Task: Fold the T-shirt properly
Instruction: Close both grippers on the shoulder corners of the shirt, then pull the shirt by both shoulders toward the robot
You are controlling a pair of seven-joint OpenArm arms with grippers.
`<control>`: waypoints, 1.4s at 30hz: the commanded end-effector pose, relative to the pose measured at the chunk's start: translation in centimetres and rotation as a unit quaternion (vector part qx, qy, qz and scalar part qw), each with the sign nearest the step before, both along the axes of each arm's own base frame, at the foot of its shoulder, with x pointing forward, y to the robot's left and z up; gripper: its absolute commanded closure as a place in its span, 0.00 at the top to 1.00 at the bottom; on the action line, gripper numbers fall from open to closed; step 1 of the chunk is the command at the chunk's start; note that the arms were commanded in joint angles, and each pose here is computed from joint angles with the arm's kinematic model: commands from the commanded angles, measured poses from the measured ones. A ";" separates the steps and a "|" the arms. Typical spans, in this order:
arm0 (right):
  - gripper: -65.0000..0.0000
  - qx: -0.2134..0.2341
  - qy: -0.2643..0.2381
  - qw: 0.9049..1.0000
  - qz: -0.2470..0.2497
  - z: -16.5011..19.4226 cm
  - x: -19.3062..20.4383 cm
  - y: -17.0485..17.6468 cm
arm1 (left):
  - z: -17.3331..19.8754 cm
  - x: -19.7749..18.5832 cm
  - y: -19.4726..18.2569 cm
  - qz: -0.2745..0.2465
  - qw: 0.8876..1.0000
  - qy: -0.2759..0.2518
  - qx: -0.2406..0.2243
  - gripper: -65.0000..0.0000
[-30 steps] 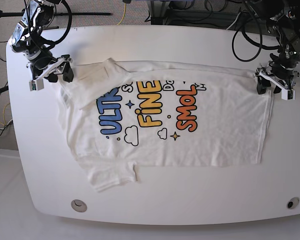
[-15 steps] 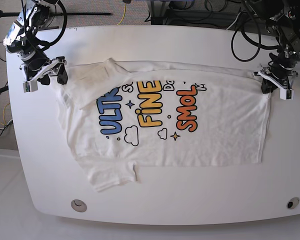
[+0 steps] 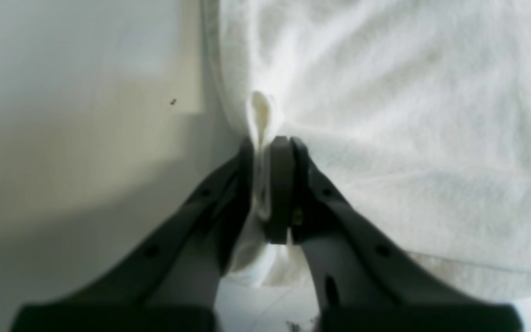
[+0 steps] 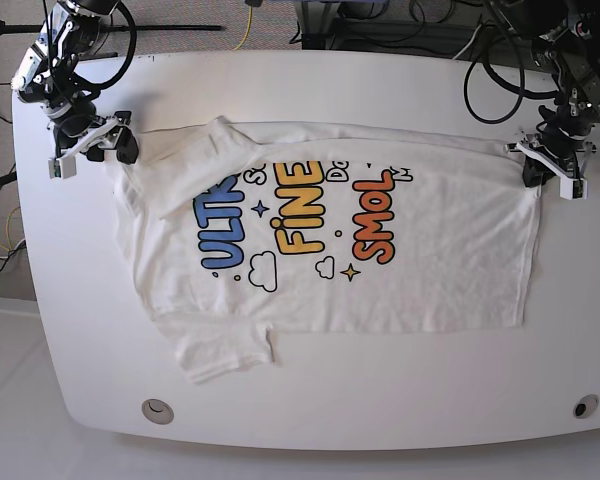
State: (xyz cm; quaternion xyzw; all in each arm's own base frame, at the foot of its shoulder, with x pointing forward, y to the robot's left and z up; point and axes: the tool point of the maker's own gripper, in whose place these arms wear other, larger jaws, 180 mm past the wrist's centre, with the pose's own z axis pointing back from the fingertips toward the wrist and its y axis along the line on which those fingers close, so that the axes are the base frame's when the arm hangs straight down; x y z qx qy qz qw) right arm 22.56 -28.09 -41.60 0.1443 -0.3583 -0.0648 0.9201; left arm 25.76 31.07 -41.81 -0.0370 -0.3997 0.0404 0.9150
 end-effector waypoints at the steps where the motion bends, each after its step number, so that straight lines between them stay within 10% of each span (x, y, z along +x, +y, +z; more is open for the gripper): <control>1: 0.63 -0.006 0.000 1.000 0.001 0.2 0.1 -0.6 | 0.2 -0.1 0.4 -0.003 1.000 0.007 0.010 0.02; 6: 0.43 -0.005 0.001 1.000 0.002 0.2 0.1 -0.5 | 0.1 -0.2 0.4 -0.003 1.000 0.008 0.010 0.02; 10: 0.01 -0.006 0.001 1.000 0.002 0.2 0.0 -0.6 | 0.1 -0.2 0.4 -0.003 1.000 0.009 0.010 0.02; 42: 0.00 -0.032 0.048 0.998 -0.034 -0.6 -5.4 -4.0 | -3.9 -7.5 -0.6 0.000 0.996 0.089 -0.002 0.02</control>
